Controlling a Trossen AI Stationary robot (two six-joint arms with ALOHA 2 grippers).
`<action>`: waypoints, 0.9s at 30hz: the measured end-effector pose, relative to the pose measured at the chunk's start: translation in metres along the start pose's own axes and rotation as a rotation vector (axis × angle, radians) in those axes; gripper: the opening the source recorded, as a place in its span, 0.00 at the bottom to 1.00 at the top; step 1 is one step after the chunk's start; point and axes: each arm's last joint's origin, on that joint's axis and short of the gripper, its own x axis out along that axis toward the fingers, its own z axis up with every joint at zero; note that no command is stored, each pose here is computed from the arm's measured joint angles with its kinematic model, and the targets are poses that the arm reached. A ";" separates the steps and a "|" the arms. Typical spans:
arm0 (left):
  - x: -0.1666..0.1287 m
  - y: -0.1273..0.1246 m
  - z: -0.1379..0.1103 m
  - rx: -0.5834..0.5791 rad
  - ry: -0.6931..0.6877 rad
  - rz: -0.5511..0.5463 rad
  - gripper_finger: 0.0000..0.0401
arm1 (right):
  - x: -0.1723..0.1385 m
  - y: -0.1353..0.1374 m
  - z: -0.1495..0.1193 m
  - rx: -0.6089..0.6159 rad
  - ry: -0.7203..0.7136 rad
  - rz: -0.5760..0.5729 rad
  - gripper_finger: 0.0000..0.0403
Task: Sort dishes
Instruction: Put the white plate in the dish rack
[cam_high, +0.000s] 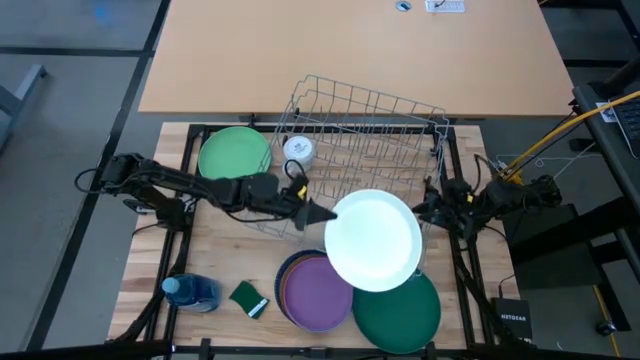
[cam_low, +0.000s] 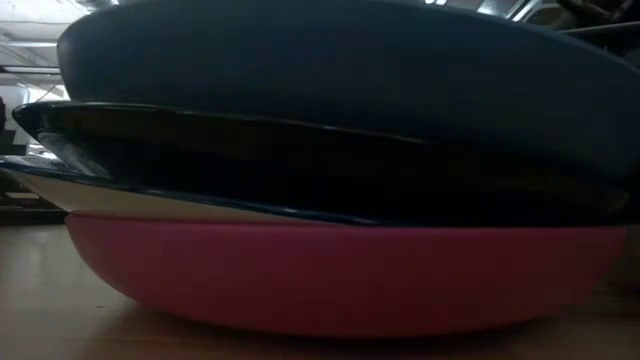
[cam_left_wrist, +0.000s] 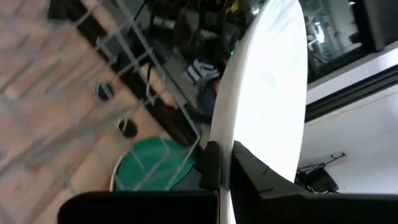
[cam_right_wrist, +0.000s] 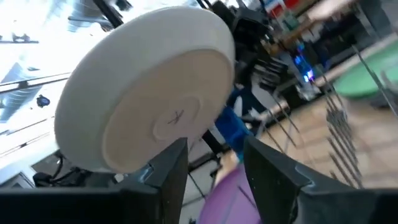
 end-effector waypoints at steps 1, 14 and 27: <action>0.000 0.002 0.003 0.009 -0.008 0.004 0.00 | 0.000 0.001 0.001 -0.010 -0.015 0.011 0.40; -0.004 0.026 0.035 0.062 -0.092 0.094 0.00 | -0.001 -0.002 0.011 -0.038 -0.222 -0.190 0.40; -0.010 0.055 0.037 -0.012 -0.009 0.316 0.00 | 0.019 -0.013 -0.003 -0.082 -0.130 -0.384 0.40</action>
